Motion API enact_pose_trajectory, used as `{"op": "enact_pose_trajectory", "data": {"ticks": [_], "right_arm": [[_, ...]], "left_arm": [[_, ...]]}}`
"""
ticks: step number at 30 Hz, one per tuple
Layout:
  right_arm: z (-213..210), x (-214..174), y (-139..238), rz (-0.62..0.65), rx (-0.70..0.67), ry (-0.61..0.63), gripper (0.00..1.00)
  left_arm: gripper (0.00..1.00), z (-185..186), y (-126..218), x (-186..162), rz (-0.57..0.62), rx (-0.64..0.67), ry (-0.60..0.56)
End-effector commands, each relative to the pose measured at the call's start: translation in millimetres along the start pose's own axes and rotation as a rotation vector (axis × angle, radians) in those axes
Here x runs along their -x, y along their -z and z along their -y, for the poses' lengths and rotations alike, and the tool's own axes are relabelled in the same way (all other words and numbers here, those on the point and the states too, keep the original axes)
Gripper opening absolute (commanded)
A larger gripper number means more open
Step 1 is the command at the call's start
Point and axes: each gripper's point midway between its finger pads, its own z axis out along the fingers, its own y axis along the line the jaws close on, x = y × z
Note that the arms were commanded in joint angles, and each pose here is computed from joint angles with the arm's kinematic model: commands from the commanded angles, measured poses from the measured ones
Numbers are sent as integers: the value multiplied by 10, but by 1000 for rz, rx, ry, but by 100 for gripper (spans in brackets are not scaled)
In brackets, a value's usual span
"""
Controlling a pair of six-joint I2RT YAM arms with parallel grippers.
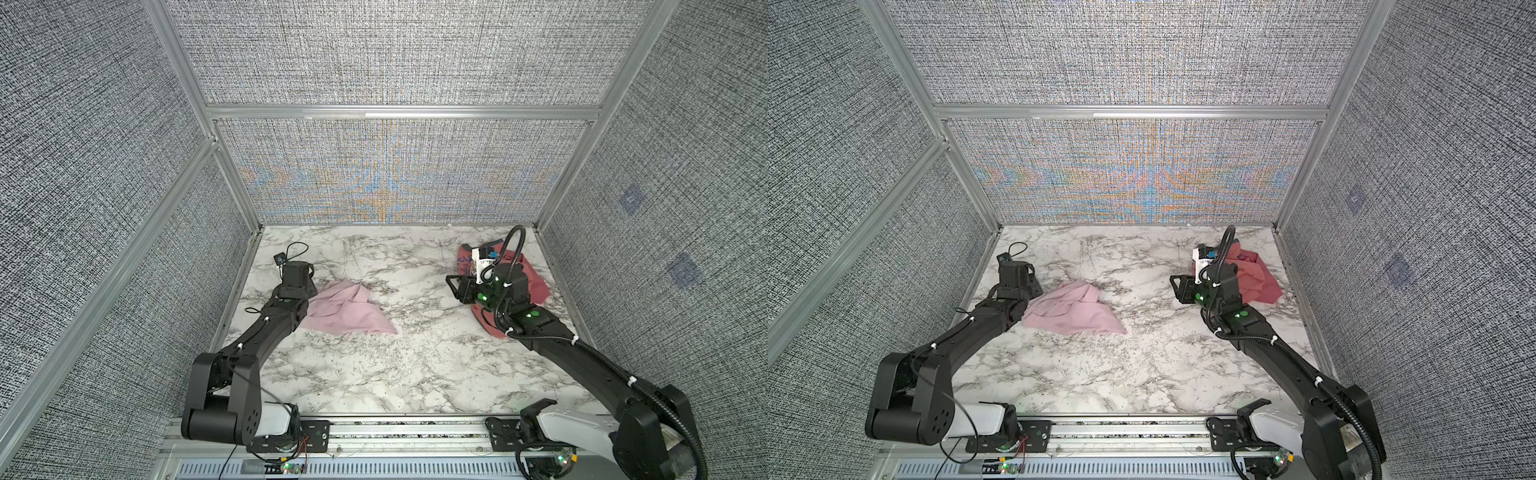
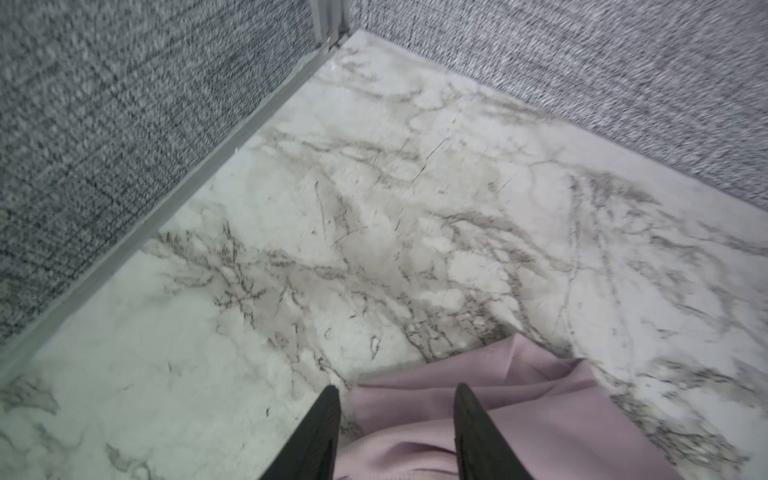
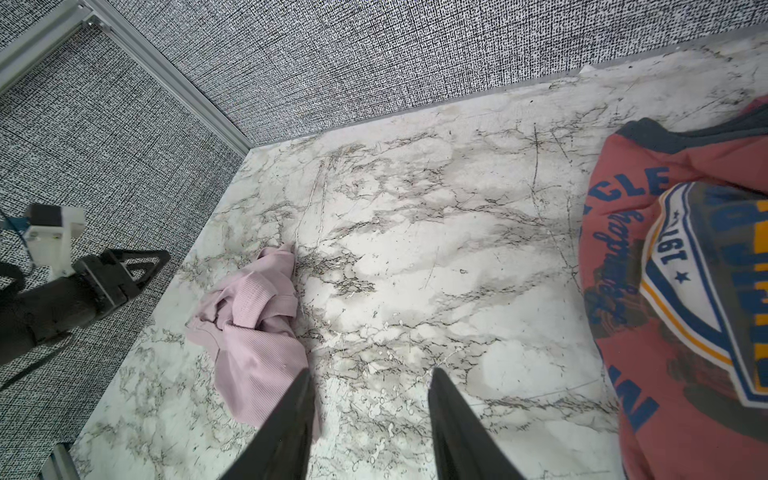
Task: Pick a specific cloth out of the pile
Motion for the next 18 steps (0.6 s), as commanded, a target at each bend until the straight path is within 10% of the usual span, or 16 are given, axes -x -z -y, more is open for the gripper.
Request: {"op": "enact_pose_trajectory", "data": {"ticks": [1, 9, 18], "right_arm": [[-25, 65, -2, 20, 7, 6, 47], [-28, 40, 46, 28, 14, -15, 47], [50, -34, 151, 38, -19, -16, 47]], "left_arm": [[47, 340, 206, -88, -69, -92, -166], [47, 1617, 683, -845, -182, -368, -496], [47, 2085, 808, -1782, -343, -374, -817]]}}
